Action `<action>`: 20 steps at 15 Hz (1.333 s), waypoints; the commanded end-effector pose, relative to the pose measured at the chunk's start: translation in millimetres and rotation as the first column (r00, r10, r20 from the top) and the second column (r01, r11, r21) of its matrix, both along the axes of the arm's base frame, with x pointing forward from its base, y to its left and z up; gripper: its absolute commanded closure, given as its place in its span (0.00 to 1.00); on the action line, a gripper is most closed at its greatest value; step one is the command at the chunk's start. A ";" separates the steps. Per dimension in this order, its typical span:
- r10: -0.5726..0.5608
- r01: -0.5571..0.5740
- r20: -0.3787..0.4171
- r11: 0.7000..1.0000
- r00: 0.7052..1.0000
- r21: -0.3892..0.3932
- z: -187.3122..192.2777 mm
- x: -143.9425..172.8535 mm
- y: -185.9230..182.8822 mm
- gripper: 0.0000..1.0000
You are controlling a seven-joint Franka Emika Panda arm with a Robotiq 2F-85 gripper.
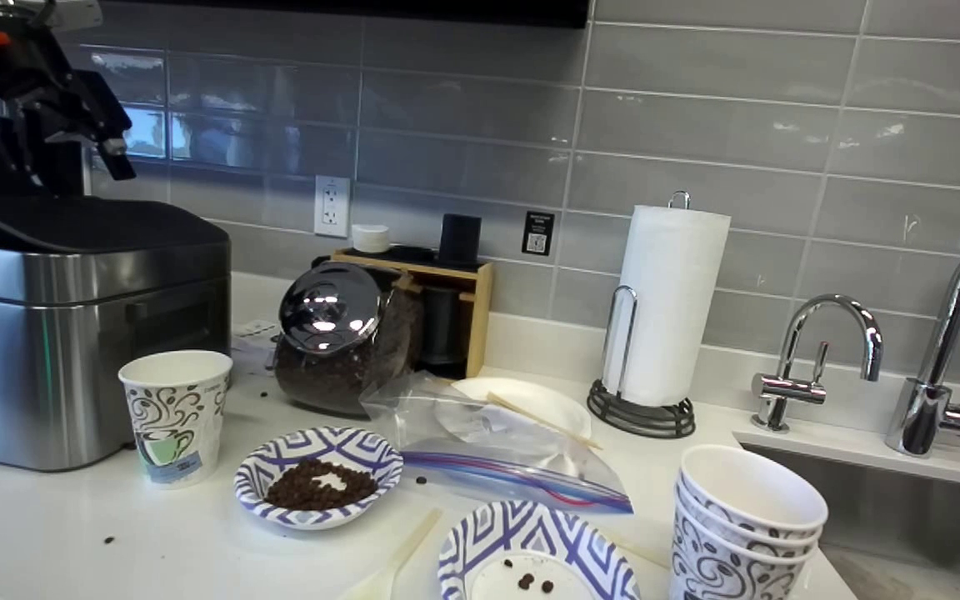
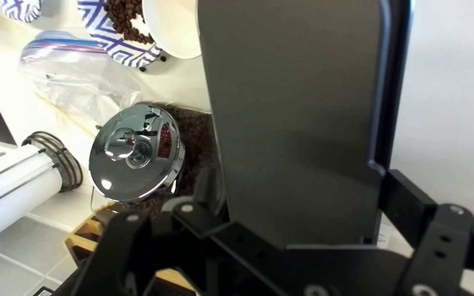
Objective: Open the silver bin.
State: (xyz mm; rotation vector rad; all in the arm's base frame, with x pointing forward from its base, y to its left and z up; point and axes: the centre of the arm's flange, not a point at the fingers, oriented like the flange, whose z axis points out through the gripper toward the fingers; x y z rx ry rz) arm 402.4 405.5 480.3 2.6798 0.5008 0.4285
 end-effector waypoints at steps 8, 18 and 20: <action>-0.009 0.010 0.056 1.000 0.998 -0.017 45.6 -7.5 -50.0 0.00; -0.072 0.068 0.123 0.997 0.990 0.034 56.2 -19.0 -96.2 0.00; -0.088 0.084 0.131 0.996 0.987 0.035 57.2 -23.9 -107.1 0.00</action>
